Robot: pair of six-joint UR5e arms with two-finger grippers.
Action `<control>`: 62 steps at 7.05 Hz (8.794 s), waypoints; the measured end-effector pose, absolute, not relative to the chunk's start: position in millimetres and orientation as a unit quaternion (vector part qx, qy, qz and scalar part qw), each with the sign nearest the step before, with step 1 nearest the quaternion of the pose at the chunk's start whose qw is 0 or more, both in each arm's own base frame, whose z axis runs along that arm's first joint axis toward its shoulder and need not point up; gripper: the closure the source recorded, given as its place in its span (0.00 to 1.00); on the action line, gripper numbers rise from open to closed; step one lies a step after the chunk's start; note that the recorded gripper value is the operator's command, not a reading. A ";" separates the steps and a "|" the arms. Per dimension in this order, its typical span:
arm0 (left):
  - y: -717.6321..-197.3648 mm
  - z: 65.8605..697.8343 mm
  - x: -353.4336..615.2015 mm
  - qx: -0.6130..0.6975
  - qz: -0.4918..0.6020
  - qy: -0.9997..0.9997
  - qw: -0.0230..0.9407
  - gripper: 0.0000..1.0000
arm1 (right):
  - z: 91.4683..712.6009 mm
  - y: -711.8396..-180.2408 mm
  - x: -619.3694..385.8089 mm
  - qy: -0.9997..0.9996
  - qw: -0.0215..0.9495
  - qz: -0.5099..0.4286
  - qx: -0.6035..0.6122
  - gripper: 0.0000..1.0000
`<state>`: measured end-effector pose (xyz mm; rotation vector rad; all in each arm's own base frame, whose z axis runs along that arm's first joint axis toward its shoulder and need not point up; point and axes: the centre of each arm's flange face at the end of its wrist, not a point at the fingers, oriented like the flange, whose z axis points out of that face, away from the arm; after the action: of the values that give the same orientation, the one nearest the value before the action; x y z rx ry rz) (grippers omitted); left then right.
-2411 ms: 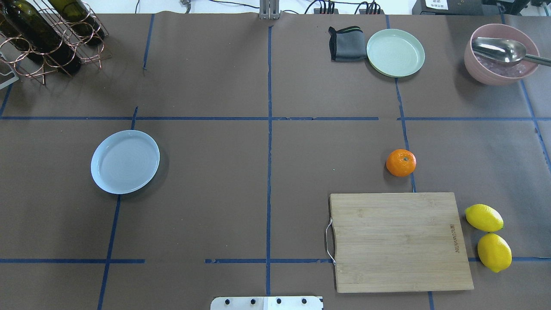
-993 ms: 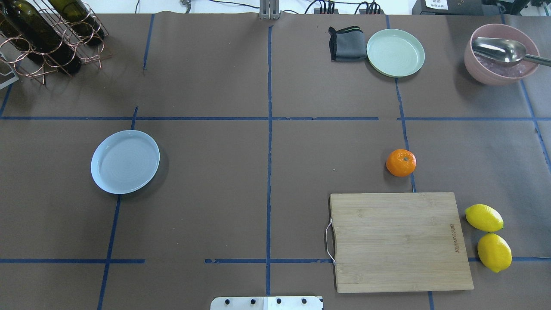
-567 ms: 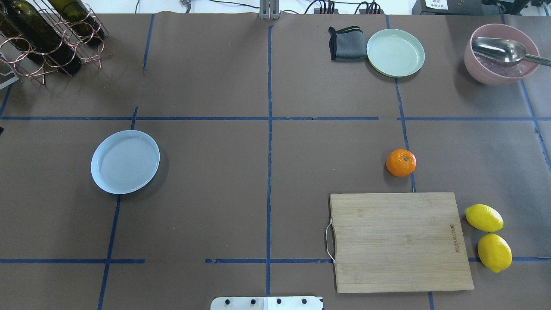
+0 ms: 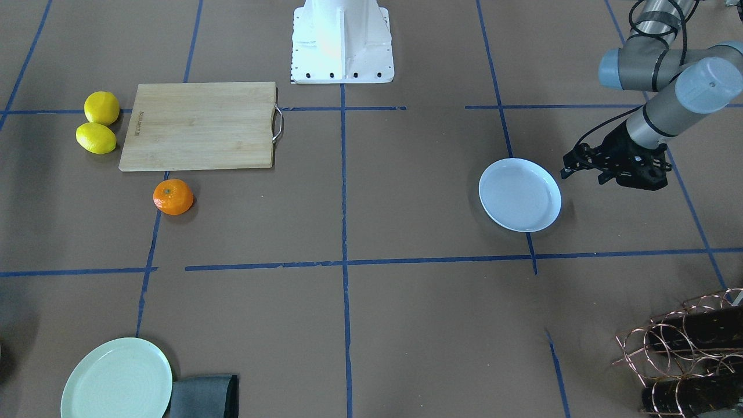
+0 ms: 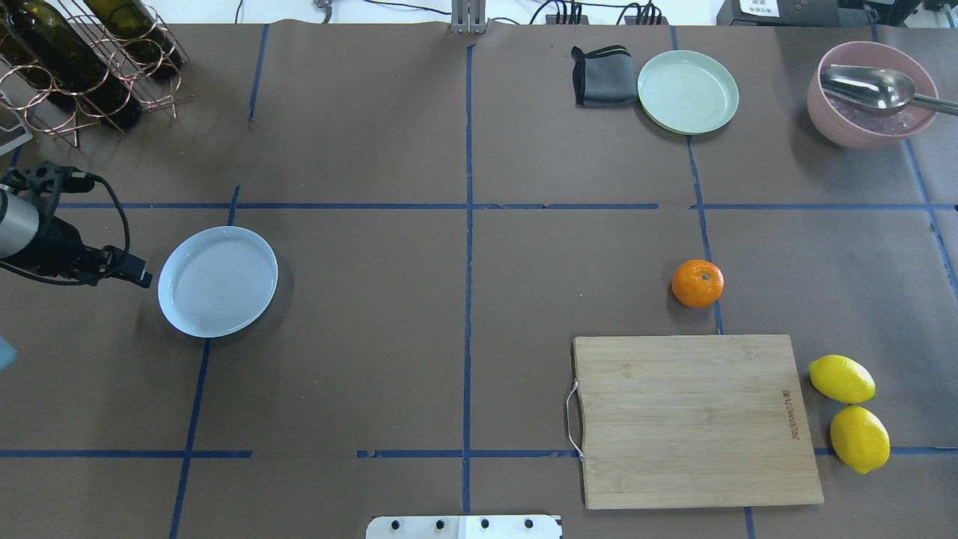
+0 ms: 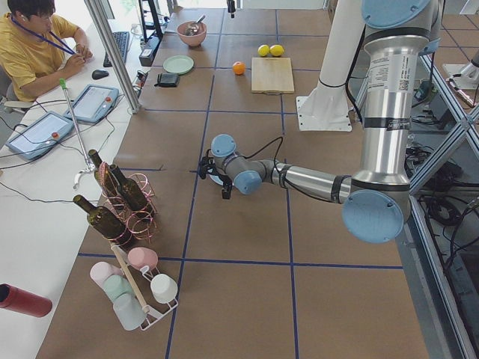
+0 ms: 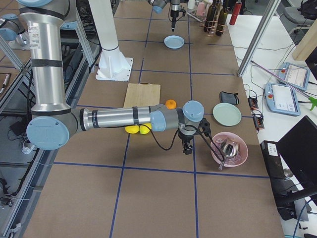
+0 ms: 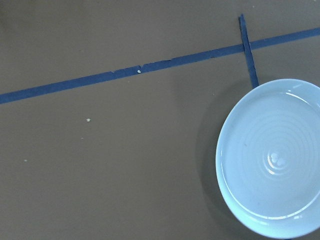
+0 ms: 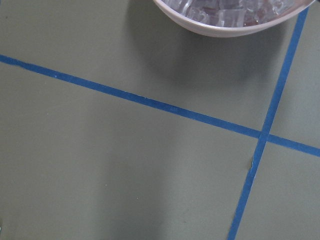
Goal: Pick orange to plate
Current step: 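Reach the left gripper to the rim of the pale blue plate and grip it, then slide the pale blue plate with the left gripper toward the table center, then reach the right gripper down to the orange while the left gripper holds the plate, then close the right gripper on the orange and lift it, then carry the orange with the right gripper over the pale blue plate and lower it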
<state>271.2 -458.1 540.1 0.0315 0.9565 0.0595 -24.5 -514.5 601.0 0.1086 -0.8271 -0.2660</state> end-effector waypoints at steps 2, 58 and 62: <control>-462.3 534.9 288.7 0.013 0.007 0.461 0.887 0.11 | 603.7 -514.5 -24.8 -0.401 0.906 -0.128 0.051 0.00; -451.5 251.4 514.0 0.046 0.010 0.585 0.810 0.20 | 409.8 -458.1 -396.3 -0.393 0.918 0.040 0.042 1.00; -427.6 251.0 450.6 0.066 0.011 0.604 0.795 0.20 | 244.5 -456.9 -515.9 -0.439 0.888 0.139 -0.009 1.00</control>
<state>450.6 -427.6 251.0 0.1410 1.2972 0.0241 -515.9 -456.9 244.5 -0.0188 -0.9123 0.2898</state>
